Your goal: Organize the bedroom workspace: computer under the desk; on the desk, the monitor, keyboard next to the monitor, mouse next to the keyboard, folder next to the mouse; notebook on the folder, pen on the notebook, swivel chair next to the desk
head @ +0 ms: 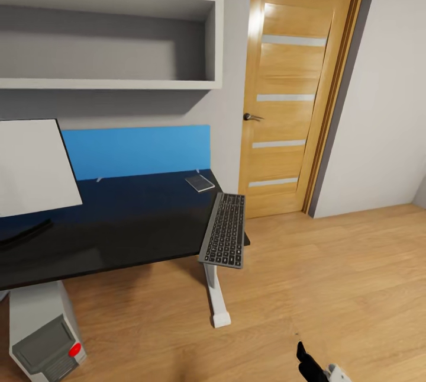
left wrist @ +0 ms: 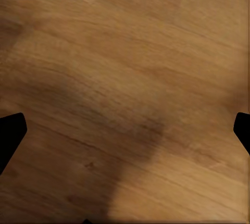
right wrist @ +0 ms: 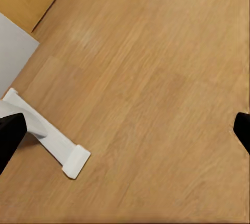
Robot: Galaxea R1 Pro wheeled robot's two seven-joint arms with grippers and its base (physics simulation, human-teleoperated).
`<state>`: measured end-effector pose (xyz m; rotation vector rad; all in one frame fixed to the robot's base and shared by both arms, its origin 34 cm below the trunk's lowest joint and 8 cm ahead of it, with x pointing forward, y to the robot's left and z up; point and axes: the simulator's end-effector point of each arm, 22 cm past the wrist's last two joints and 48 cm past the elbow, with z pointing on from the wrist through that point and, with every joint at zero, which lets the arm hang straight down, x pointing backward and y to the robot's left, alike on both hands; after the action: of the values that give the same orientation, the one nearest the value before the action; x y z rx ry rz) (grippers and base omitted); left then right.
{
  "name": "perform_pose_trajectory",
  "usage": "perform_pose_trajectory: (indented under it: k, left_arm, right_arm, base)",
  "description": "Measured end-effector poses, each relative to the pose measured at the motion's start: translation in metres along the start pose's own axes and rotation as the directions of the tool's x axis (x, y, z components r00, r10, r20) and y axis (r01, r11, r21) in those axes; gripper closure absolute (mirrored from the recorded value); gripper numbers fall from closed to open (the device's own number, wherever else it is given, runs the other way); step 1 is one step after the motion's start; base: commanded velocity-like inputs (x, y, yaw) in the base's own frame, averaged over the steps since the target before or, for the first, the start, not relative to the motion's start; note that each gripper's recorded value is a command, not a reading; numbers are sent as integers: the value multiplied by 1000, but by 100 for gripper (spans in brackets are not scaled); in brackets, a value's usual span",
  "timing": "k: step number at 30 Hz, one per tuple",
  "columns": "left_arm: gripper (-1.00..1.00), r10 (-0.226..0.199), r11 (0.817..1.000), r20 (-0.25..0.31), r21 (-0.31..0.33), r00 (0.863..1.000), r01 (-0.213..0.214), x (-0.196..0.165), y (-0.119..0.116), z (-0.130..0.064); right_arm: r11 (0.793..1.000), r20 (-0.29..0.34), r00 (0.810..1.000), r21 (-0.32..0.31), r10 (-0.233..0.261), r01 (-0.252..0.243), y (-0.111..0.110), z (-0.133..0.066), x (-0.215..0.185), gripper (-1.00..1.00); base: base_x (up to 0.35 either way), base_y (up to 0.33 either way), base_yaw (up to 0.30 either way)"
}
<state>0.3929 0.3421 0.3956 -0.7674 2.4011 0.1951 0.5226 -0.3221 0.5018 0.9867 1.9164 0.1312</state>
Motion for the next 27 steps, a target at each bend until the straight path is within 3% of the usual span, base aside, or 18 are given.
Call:
perform_pose_trajectory:
  k: [7,12,15,16,22,27]
  left_arm:
    - [-100,0,1000,-1,-1,1000,0,-9,-1,-10]
    - [-100,0,1000,-1,-1,1000,0,-16,-3,-17]
    - [-100,0,1000,-2,0,1000,0,-19,-3,-22]
    - [-100,0,1000,-2,0,1000,0,-20,-3,-23]
    - [-100,0,1000,-2,-1,1000,0,-23,-4,-26]
    - [-100,-1,1000,-2,-1,1000,1,-23,-4,-26]
  right_arm:
    - [996,0,999,74,-44,44,-31,-8,-5,-100]
    - [994,-6,998,81,-70,70,-32,-14,-9,-100]
    - [990,-14,994,88,-106,106,-38,-18,-9,-100]
    - [984,-26,989,102,-148,149,-49,-21,-7,-100]
    - [976,-43,980,92,-195,198,-48,-26,0,-100]
    - [971,-47,972,56,-232,234,-34,-30,12,-100]
  base:
    - [0,0,0]
    - [0,0,0]
    - [0,0,0]
    - [0,0,0]
    - [0,0,0]
    - [0,0,0]
